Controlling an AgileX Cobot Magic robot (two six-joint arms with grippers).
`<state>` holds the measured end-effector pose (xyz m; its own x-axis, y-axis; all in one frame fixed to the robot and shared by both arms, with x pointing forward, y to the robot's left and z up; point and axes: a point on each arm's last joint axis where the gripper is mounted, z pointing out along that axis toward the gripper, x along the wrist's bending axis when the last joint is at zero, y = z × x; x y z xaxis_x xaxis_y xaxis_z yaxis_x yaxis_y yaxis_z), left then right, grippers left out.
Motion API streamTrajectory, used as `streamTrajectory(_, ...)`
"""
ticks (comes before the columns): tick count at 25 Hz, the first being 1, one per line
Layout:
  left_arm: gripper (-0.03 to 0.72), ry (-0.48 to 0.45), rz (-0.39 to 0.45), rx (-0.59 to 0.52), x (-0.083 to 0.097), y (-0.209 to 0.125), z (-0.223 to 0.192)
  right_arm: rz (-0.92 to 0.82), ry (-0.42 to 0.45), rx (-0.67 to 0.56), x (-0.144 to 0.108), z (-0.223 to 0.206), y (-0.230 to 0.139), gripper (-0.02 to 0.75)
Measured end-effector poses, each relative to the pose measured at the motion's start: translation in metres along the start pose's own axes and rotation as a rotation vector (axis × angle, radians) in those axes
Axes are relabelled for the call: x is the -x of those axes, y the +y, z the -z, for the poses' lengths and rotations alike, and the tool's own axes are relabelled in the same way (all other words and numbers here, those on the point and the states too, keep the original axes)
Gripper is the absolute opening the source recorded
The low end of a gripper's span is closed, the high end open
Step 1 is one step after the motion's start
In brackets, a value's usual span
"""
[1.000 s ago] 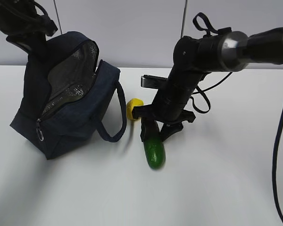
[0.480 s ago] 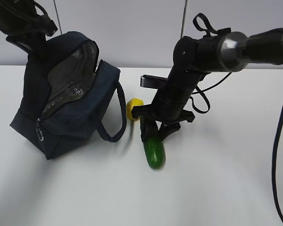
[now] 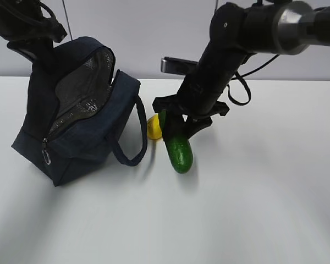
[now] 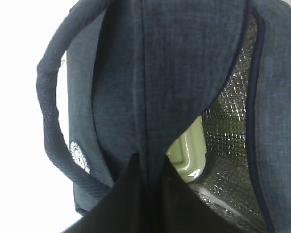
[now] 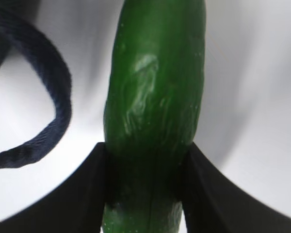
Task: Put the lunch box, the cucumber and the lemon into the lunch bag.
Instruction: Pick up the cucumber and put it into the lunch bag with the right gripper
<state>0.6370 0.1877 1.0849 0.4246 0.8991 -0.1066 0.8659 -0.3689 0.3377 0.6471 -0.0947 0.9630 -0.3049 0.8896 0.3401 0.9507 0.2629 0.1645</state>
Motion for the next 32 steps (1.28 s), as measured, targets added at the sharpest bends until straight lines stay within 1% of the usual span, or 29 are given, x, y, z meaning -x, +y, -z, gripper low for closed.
streamTrajectory(4, 0.004, 0.002, -0.001, 0.0, 0.0, 0.0, 0.0, 0.033, 0.012, 0.042, -0.009, 0.028, -0.002, 0.312)
streamTrajectory(7, 0.004, 0.003, -0.001, -0.001, 0.0, 0.0, 0.0, 0.06, 0.048, 0.069, -0.017, 0.045, -0.003, 0.312)
streamTrajectory(12, 0.004, 0.013, -0.004, -0.003, -0.001, 0.0, 0.0, 0.092, 0.17, 0.128, -0.031, 0.069, -0.005, 0.312)
streamTrajectory(15, 0.004, 0.014, -0.005, -0.003, -0.001, 0.0, 0.0, 0.104, 0.267, 0.157, -0.039, 0.077, -0.004, 0.311)
streamTrajectory(21, 0.004, 0.005, -0.002, -0.001, 0.0, 0.0, 0.0, 0.12, 0.461, 0.207, -0.056, 0.085, -0.001, 0.311)
streamTrajectory(24, 0.004, -0.01, 0.004, 0.002, 0.001, 0.0, 0.0, 0.112, 0.536, 0.22, -0.06, 0.083, 0.001, 0.31)
streamTrajectory(28, 0.004, -0.05, 0.017, 0.011, 0.005, 0.001, 0.0, 0.067, 0.611, 0.205, -0.059, 0.066, 0.007, 0.309)
streamTrajectory(32, 0.004, -0.082, 0.028, 0.016, 0.007, 0.002, 0.0, 0.028, 0.657, 0.201, -0.057, 0.047, 0.013, 0.309)
